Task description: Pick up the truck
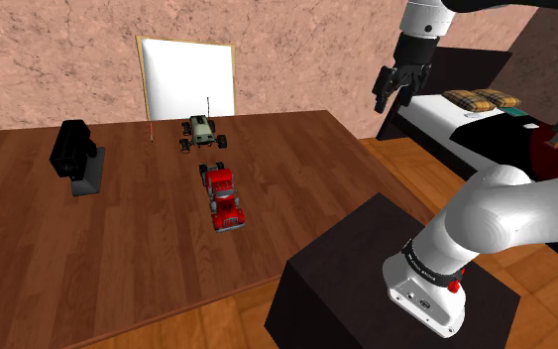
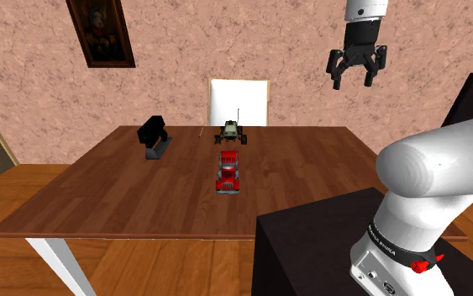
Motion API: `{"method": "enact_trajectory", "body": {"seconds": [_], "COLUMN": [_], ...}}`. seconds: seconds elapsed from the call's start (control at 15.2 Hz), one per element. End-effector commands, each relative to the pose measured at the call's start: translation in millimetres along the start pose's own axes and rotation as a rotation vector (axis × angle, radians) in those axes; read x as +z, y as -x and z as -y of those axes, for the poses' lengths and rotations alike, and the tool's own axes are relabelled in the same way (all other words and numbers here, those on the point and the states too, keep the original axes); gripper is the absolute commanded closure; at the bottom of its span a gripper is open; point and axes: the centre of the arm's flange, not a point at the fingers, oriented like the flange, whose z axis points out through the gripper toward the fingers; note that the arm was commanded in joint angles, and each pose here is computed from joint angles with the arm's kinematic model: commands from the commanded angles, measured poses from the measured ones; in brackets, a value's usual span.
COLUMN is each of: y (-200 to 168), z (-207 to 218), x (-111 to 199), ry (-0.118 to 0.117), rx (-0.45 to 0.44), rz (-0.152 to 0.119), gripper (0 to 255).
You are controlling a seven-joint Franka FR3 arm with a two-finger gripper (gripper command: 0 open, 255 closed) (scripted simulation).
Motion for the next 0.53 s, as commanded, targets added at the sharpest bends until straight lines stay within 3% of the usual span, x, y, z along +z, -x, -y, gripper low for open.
{"method": "enact_trajectory", "body": {"seconds": [0.0, 0.46], "y": [0, -77], "z": [0, -1], "x": [0, 47], "ry": [0.000, 0.009], "rx": [0.000, -0.290], "rz": [0.000, -0.013], "gripper": [0, 0]}}
